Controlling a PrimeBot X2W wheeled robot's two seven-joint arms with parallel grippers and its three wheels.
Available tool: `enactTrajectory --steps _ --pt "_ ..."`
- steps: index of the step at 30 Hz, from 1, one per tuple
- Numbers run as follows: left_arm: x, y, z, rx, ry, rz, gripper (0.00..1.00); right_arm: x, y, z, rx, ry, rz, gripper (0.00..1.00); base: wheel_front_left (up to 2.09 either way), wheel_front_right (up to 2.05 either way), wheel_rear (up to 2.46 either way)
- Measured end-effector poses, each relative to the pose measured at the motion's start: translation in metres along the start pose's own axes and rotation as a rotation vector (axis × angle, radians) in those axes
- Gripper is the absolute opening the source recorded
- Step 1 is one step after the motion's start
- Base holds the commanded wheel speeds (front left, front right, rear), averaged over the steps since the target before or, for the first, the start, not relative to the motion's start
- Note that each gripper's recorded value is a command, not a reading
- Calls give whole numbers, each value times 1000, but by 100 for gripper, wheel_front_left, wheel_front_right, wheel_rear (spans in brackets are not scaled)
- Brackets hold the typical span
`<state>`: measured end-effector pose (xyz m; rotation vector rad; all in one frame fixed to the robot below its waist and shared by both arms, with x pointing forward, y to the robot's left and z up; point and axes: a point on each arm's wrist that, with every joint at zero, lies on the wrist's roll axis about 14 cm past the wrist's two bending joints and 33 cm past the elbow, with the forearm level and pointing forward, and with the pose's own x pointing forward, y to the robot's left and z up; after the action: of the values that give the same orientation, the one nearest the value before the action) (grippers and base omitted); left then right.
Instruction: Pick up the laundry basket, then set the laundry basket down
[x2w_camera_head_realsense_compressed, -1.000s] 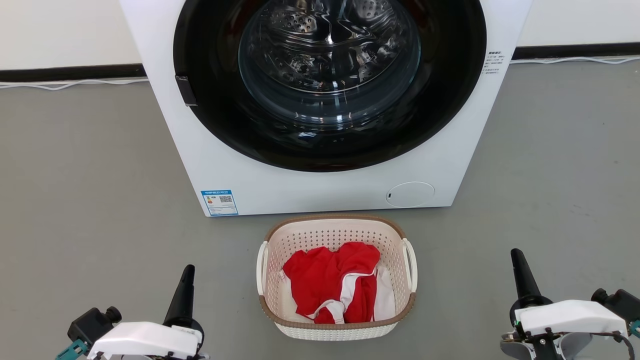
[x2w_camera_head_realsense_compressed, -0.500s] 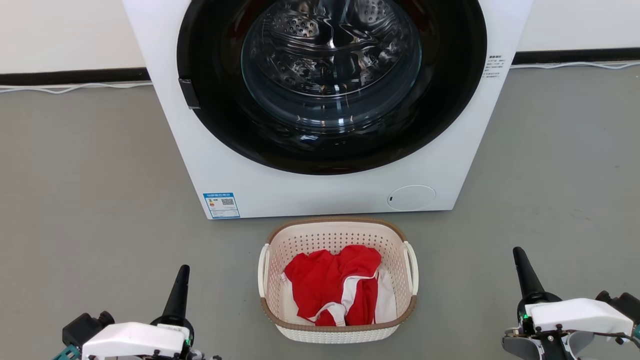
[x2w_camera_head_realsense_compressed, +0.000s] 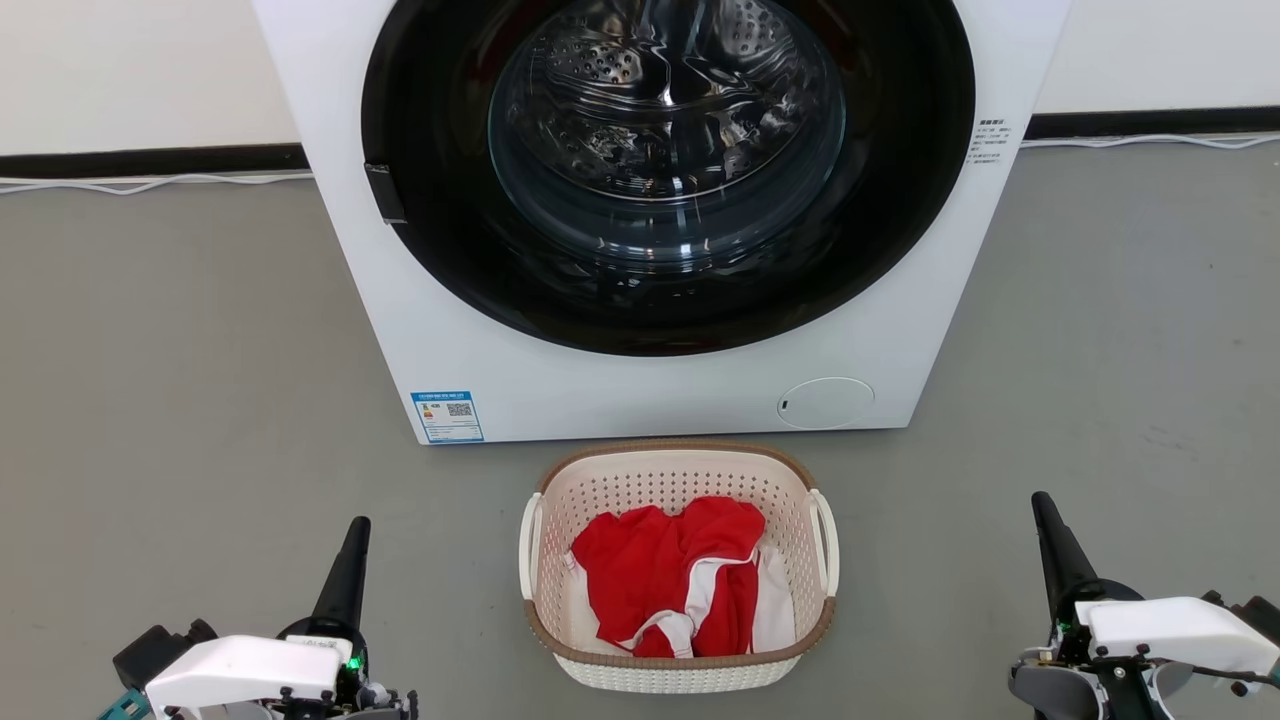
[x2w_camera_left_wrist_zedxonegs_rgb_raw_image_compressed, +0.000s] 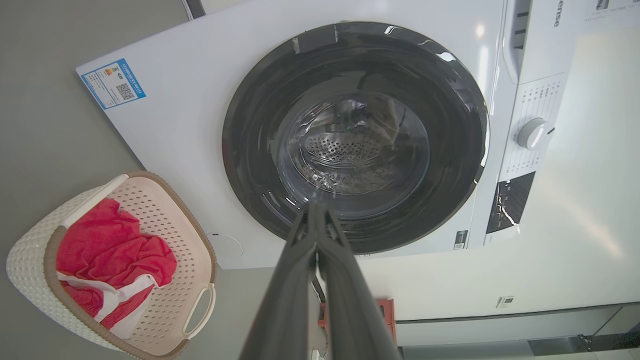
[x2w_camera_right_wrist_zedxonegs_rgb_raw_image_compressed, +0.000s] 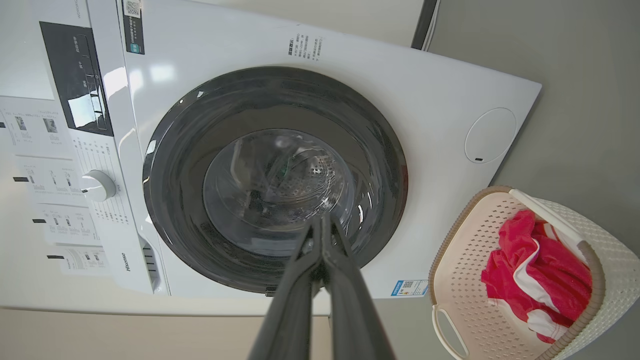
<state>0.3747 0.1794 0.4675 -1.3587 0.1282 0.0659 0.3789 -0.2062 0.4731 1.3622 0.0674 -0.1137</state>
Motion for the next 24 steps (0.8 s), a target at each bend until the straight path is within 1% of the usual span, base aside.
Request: enactTrajectory --steps 14,17,19,24 --pt "-2 -4 7 -147 -5 -21 0 0 8 3 140 5 29 0 0 0 0" --pt "-2 -5 8 -167 -7 -24 0 0 10 3 155 5 36 0 0 0 0" --pt "-3 -6 9 -194 -4 -30 0 0 12 4 189 4 44 0 0 0 0" --pt "-3 -6 10 -218 -8 -33 0 0 13 4 205 9 48 0 0 0 0"
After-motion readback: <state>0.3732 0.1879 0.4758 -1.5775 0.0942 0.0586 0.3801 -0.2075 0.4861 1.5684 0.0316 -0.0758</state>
